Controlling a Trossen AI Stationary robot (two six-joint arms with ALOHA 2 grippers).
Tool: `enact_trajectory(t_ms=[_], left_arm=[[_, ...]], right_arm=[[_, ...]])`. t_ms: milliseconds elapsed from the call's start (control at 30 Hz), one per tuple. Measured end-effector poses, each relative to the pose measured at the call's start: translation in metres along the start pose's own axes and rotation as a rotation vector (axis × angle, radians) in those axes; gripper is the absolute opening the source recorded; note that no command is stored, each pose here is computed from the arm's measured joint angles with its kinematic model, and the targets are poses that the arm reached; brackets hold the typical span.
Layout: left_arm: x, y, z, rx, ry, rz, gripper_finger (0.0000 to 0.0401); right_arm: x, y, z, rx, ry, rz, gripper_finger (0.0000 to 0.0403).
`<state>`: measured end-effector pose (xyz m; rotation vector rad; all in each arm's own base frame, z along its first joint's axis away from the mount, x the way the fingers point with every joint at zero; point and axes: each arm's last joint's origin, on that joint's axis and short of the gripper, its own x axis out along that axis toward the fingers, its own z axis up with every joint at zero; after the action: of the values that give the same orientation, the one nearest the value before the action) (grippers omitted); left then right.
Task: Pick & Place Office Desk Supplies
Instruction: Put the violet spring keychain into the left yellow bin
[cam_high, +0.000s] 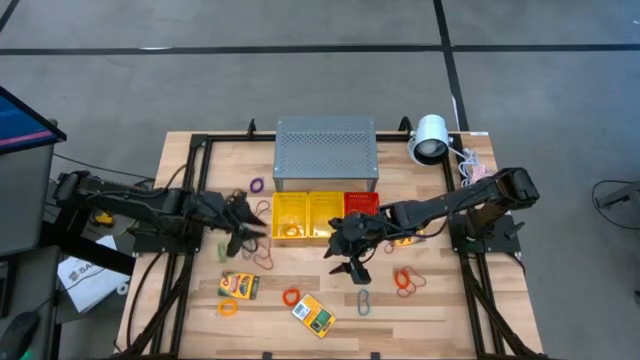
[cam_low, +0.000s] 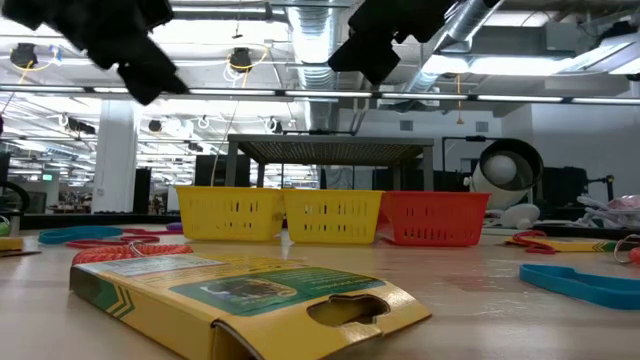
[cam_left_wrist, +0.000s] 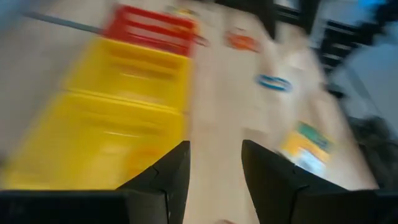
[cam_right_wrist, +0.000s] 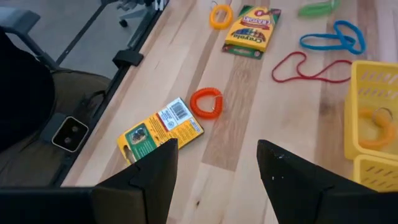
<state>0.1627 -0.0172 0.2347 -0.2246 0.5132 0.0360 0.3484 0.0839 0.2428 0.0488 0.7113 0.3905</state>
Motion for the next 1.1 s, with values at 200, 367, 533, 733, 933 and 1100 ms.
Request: enact_trajectory(t_ms=[200,367,533,733,933,1100], left_arm=[[-0.032,0.020,0.036,-0.034,-0.035,0.344,0.0141],[-0.055,0.041,0.055,-0.081,0.004,0.548,0.0141],[-0.051,0.069,0.054,-0.100,0.163,0.638,0.0141],[-0.029,0.101,0.052,-0.170,0.288,0.543,0.0141],[-0.006,0.117,0.050,-0.174,0.343,0.477,0.0141],[0.011,0.126,0.045,-0.161,0.412,0.456,0.0141]], right_arm=[[0.000,0.000,-0.004,0.004,0.041,0.000,0.0211],[0.000,0.002,-0.007,-0.012,0.076,0.001,0.0211],[0.000,0.003,-0.009,-0.035,0.089,0.005,0.0211],[0.000,0.002,-0.011,-0.042,0.109,0.004,0.0211],[0.000,0.002,-0.012,-0.047,0.119,0.003,0.0211],[-0.001,-0.001,-0.013,-0.039,0.130,-0.002,0.0211]])
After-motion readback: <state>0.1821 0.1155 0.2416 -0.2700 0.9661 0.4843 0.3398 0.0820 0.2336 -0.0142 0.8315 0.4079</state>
